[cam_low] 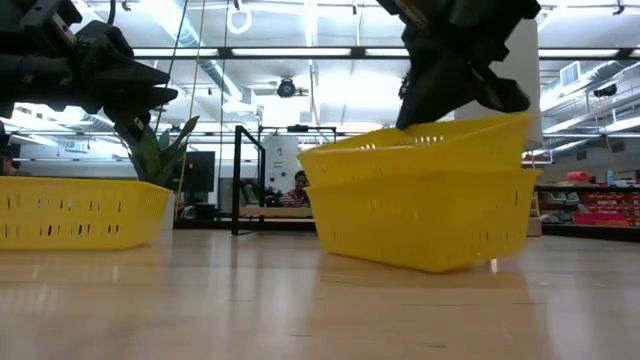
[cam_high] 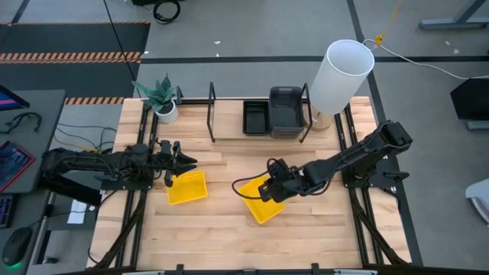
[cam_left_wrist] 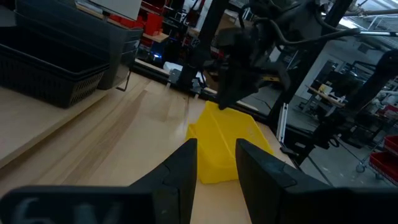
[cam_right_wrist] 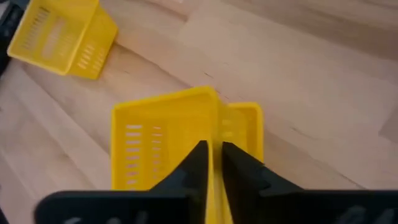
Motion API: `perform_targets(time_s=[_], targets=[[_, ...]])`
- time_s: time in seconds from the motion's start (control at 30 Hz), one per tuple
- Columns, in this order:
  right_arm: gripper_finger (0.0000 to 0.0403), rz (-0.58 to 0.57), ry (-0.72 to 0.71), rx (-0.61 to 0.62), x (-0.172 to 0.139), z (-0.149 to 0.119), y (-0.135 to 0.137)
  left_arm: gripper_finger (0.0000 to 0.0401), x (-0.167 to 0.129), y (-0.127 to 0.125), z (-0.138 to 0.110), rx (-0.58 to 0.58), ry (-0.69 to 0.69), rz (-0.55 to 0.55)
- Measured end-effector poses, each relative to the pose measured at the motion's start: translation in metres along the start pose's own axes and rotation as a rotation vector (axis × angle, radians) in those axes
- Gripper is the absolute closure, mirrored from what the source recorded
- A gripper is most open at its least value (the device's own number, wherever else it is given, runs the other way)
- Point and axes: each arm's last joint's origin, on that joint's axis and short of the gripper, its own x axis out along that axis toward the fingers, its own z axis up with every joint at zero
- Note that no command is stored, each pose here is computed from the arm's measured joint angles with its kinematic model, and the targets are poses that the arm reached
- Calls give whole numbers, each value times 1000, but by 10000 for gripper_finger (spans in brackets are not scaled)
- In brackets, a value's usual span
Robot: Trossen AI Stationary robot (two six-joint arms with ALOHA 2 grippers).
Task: Stack baskets on shelf by color
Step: Stack the bottom left yellow bin on top of the bottom right yellow bin, then stack the left yellow bin on top of the right stacked yellow bins
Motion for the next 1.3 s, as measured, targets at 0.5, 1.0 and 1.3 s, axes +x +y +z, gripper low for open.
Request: perform_targets(time_s=[0.5,1.0,1.3], targets=[[207,72,184,-309,-30,53,10,284,0,0,0,0,0,0],[210,-72,192,-1059,52,23,65,284,0,0,0,0,-1,0],[211,-153,296,-1266,55,30,89,284,0,0,0,0,0,0]])
